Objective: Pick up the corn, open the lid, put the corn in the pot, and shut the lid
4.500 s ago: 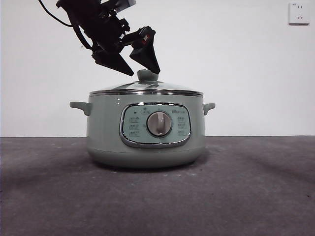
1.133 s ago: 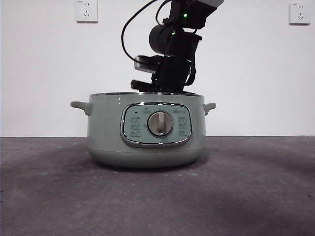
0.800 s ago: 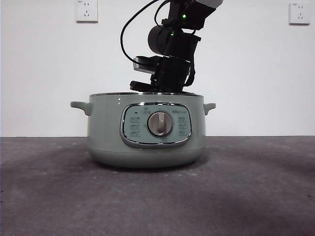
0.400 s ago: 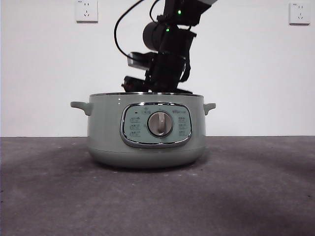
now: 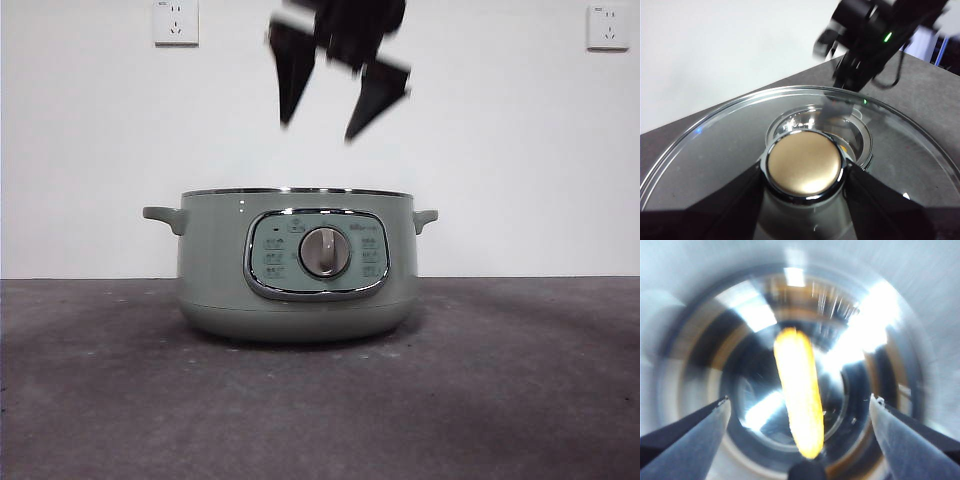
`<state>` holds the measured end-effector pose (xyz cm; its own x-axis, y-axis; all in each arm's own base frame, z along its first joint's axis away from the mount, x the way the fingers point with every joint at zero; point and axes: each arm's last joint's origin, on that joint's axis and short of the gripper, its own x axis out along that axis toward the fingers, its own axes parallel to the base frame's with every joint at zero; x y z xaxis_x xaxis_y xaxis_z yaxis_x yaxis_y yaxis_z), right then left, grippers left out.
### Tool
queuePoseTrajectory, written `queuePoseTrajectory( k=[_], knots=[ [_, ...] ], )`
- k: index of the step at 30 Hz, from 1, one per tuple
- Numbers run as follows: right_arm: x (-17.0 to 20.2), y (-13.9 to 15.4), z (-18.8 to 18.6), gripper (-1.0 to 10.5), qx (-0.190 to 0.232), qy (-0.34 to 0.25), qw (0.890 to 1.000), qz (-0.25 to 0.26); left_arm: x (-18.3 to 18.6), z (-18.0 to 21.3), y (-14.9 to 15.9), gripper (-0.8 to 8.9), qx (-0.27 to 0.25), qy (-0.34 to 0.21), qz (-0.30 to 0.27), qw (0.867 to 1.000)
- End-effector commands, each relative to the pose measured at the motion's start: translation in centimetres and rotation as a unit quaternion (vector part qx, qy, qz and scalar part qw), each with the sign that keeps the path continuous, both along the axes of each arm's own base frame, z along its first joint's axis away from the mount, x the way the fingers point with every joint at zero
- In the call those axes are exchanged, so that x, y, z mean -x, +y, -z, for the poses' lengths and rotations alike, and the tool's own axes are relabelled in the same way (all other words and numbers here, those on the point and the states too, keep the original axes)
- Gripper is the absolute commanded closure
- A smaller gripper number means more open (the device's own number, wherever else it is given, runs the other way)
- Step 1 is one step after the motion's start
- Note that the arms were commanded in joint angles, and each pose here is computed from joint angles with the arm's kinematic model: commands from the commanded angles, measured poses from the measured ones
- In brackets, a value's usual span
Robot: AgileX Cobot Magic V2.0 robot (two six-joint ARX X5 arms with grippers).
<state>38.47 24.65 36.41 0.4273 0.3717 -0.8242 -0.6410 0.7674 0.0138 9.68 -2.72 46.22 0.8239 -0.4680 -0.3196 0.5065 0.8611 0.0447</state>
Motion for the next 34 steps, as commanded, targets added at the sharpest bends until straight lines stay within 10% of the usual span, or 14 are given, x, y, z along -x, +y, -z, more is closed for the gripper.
queuePoseTrajectory(
  k=[1,15,24,34],
  knots=[
    [1.7,-1.0,-3.7,4.8,-0.033,-0.03,0.999,0.024,-0.1,-0.8,-0.2,8.2,0.006,-0.034,0.011,0.999],
    [13.0,-8.1,-12.3,4.8,-0.071,-0.074,0.994,0.027,-4.0,-0.5,-1.8,8.2,0.009,-0.027,0.05,0.998],
    [23.9,-15.0,-10.0,4.8,-0.061,-0.049,0.996,0.034,-9.8,0.9,-4.4,8.19,0.003,-0.009,0.076,0.997],
    [33.9,-21.5,-7.7,4.8,-0.145,-0.084,0.982,0.085,-15.9,4.0,-9.0,8.19,0.007,0.017,0.114,0.993]
  ],
)
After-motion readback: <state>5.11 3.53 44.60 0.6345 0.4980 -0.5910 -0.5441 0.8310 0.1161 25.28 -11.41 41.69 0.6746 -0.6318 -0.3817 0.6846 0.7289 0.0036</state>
